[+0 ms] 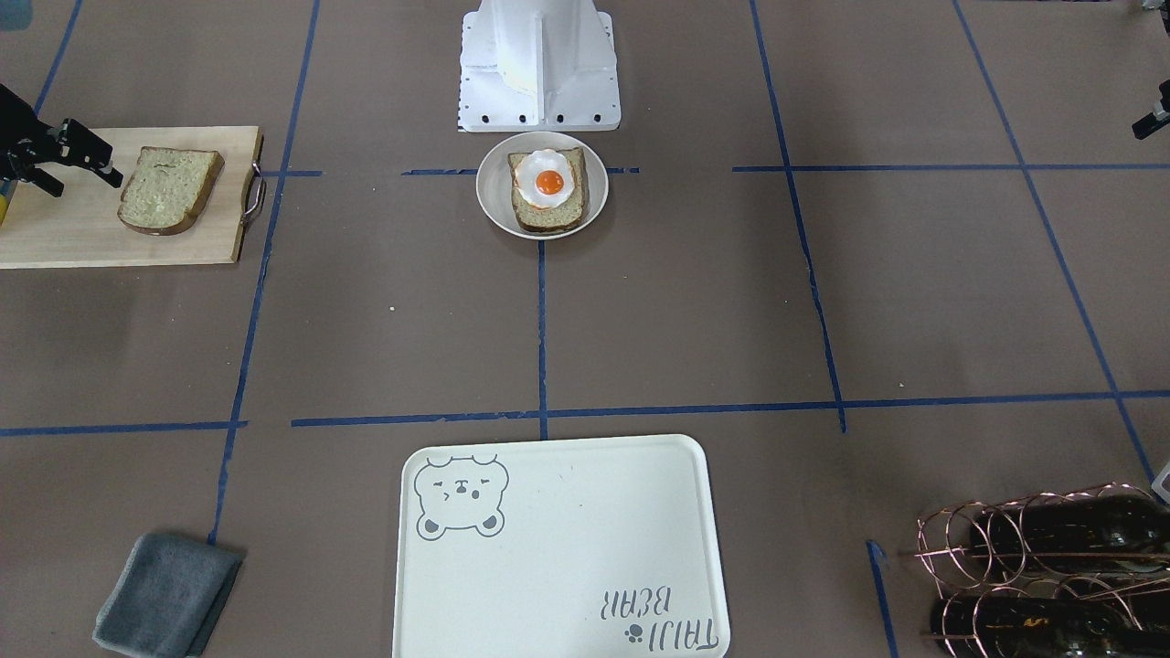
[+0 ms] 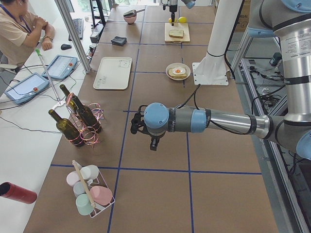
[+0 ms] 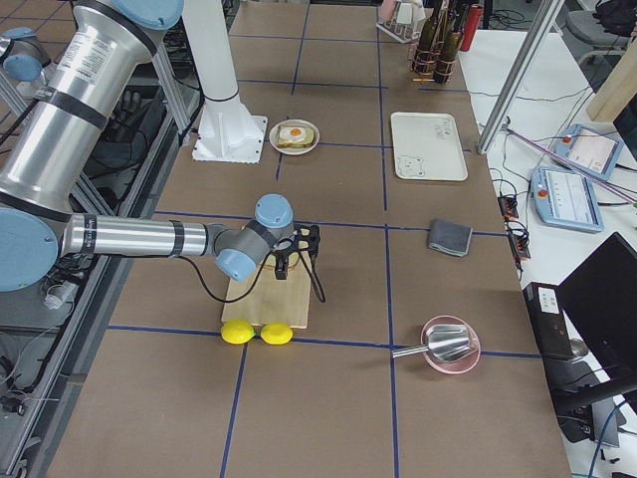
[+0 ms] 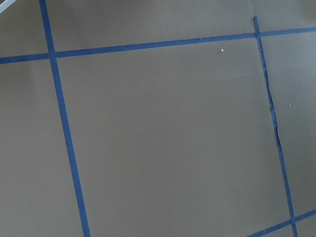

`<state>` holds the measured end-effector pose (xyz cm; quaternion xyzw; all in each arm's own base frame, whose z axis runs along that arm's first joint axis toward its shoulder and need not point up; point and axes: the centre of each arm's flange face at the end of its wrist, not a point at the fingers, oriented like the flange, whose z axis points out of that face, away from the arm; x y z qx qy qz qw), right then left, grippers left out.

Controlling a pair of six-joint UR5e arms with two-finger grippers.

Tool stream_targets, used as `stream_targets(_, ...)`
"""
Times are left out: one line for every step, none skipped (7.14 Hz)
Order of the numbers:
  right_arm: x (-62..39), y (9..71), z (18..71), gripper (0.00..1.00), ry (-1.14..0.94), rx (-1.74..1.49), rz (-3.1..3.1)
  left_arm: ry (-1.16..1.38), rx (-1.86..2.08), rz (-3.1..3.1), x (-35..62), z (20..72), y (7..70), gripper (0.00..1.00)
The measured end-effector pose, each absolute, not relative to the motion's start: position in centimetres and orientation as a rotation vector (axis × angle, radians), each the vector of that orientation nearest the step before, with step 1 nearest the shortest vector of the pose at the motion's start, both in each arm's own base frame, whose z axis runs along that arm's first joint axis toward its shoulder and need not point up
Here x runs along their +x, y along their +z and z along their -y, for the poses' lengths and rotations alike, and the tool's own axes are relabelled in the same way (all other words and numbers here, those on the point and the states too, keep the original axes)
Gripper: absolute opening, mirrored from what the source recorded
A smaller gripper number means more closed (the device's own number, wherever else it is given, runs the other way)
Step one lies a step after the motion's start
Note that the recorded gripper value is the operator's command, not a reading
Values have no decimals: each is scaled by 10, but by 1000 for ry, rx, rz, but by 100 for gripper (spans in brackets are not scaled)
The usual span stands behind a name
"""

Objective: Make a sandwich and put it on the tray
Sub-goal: 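Lower the right gripper and grasp the bread slice's edge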

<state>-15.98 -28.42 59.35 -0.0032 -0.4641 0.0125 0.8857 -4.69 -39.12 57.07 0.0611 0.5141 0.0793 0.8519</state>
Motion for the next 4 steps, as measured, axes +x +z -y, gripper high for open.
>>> stream_targets(-168,599,277,90,50,-12,977,167,129,-1084,-47,391,571,100)
stream_targets(-174,606,271,89,68,-10,988,166,130,-1086,-47,392,570,100)
stream_targets(-182,610,267,88,85,-4,989,166,131,-1087,-47,392,569,100)
stream_targets(-191,614,262,82,87,5,978,167,133,-1087,-47,392,568,100)
